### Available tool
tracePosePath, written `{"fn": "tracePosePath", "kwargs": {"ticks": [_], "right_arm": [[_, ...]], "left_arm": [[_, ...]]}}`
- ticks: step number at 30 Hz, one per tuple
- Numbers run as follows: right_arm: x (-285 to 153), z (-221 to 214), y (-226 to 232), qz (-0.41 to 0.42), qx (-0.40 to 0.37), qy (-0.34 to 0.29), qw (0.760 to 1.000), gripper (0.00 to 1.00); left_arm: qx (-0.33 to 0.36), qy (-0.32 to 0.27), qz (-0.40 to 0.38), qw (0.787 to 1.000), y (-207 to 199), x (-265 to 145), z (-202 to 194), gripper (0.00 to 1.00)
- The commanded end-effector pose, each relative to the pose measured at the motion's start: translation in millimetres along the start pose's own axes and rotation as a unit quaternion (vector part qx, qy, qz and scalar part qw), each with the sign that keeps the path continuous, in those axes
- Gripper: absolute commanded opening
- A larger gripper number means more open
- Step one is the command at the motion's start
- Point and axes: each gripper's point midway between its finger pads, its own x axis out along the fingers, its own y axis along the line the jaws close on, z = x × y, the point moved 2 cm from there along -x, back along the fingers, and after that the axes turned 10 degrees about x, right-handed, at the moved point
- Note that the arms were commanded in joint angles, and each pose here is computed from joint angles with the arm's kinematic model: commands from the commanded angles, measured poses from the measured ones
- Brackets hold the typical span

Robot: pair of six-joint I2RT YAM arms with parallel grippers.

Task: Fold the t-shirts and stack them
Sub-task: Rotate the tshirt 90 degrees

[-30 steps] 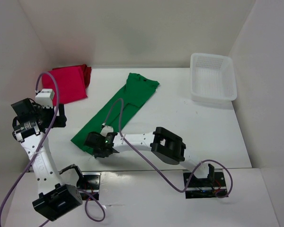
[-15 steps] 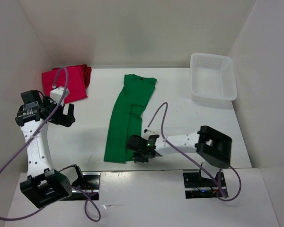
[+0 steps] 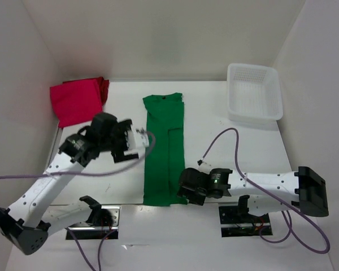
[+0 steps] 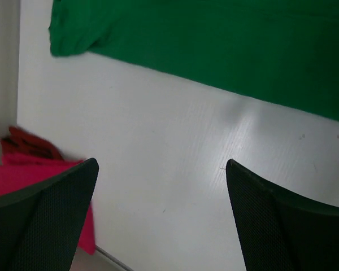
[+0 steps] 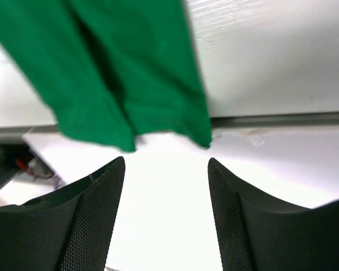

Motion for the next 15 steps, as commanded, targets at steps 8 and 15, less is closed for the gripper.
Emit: {"fn": "tracePosePath", "kwargs": {"ticks": [8, 15], "right_arm": [[-7.1, 6.9, 10.1, 0.009, -0.028, -0.029, 0.999, 0.68], [14.0, 32.0, 27.9, 0.009, -0.024, -0.051, 0.998, 0.69]], "left_arm": [[0.522, 0.01, -0.075, 0.849, -117.2, 29.0, -35.3, 1.0], [0.66, -0.087, -0.088, 0.741, -153.9, 66.0, -27.7, 1.0]]}}
